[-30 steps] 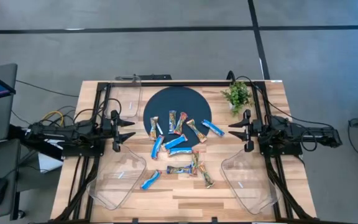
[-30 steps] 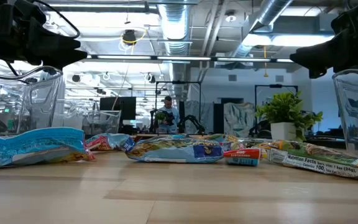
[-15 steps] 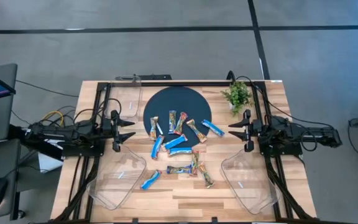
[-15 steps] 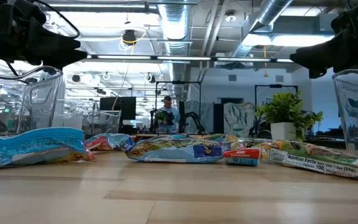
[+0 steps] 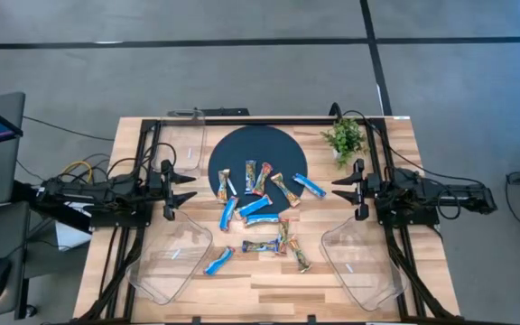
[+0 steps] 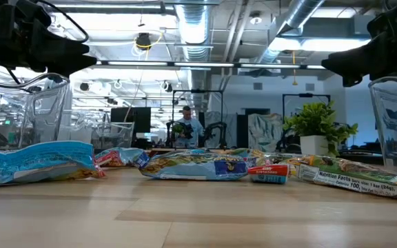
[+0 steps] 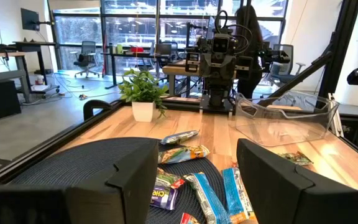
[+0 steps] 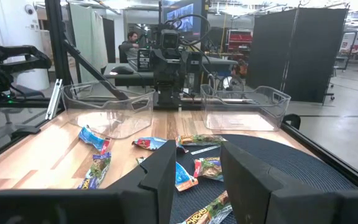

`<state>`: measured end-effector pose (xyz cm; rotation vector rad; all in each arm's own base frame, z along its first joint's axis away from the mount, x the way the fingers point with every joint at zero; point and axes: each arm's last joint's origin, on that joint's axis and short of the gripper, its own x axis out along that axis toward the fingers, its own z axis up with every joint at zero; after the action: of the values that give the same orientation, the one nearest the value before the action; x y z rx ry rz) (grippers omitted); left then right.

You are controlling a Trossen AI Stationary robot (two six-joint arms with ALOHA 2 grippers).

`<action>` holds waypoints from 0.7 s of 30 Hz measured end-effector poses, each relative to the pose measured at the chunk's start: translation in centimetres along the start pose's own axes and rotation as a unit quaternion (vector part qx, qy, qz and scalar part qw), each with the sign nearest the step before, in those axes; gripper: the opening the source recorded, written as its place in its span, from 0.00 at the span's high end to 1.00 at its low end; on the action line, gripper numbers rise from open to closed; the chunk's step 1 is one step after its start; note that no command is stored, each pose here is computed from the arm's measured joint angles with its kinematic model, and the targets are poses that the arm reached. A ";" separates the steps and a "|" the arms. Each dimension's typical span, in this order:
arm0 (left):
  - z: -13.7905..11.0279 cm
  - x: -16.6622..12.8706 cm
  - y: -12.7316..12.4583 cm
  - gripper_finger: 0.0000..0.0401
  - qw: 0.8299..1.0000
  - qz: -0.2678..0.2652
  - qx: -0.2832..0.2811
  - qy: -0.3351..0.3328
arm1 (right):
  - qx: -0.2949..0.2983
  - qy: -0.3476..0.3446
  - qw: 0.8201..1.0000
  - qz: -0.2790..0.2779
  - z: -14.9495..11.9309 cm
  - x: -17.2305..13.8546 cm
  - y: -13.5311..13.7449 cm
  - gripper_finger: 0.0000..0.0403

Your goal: Pick and place Granola Bars by type

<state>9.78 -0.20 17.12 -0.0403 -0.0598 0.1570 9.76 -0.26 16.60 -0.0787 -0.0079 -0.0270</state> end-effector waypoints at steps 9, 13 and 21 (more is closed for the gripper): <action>0.0 0.0 0.0 0.47 1.000 0.000 0.000 0.000 | 0.000 0.000 1.000 0.000 0.0 0.0 0.0 0.70; 0.0 0.0 0.0 0.47 1.000 0.000 -0.002 0.000 | 0.000 0.000 1.000 0.000 0.0 0.0 0.0 0.70; 0.1 0.0 0.0 0.47 0.991 0.000 -0.133 -0.006 | 0.000 0.000 1.000 0.000 0.0 0.0 0.0 0.70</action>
<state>9.77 -0.20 17.24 -0.3056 -0.0924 0.1489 9.77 -0.26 16.59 -0.0788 -0.0074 -0.0271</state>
